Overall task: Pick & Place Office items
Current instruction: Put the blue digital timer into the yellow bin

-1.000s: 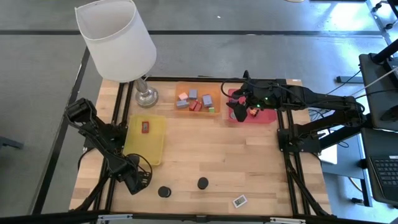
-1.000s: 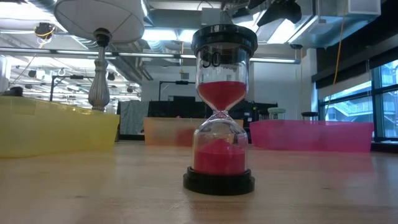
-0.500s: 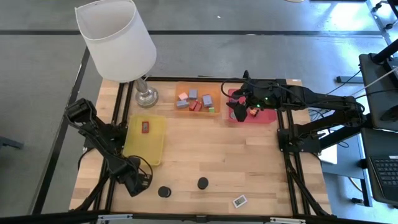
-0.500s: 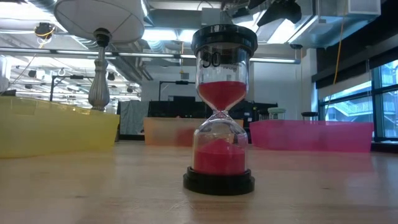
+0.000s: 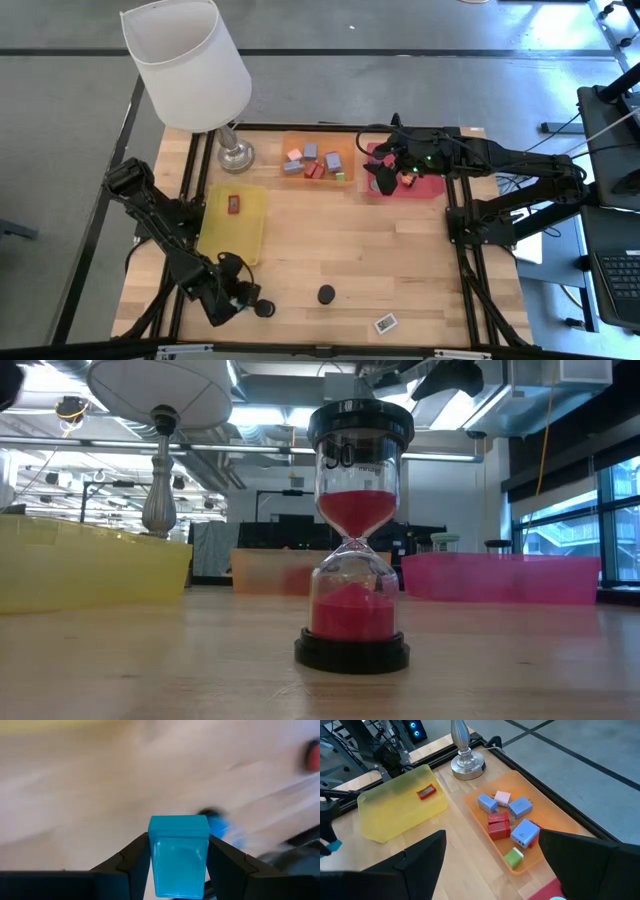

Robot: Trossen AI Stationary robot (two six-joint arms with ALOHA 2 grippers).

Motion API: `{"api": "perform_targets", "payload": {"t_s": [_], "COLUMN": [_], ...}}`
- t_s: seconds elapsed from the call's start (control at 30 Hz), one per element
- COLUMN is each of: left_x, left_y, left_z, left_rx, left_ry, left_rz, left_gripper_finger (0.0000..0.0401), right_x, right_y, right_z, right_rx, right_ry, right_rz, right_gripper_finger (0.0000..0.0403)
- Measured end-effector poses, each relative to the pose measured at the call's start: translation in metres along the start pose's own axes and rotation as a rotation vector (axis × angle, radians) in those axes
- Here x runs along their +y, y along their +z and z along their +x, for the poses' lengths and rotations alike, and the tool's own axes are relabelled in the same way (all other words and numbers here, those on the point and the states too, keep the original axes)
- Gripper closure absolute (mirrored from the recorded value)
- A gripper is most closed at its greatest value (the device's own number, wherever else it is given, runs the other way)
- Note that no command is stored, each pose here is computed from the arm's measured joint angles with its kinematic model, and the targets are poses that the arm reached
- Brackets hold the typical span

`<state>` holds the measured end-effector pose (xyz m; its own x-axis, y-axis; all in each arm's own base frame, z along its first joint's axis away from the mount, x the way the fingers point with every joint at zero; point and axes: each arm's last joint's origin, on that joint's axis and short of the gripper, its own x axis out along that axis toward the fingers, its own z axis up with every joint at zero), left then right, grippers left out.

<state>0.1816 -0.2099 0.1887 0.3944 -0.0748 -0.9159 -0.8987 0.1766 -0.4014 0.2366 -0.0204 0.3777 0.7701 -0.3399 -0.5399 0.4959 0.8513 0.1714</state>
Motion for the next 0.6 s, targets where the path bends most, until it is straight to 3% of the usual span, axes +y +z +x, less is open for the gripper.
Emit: {"api": "perform_targets", "payload": {"t_s": [0.23,0.6], "left_x": [-0.019,-0.04], "left_y": [0.019,0.062], "left_z": [-0.001,0.006], "left_rx": [-0.219,-0.457], "left_ry": [-0.14,-0.155], "left_rz": [0.041,0.104], "left_gripper_finger": [0.0239,0.0238], "right_x": [0.0,0.0], "right_y": [0.0,0.0], "right_z": [0.0,0.0], "right_rx": [0.0,0.0], "right_ry": [0.0,0.001], "right_rz": [0.0,0.0], "right_gripper_finger": [0.0081,0.0081]}}
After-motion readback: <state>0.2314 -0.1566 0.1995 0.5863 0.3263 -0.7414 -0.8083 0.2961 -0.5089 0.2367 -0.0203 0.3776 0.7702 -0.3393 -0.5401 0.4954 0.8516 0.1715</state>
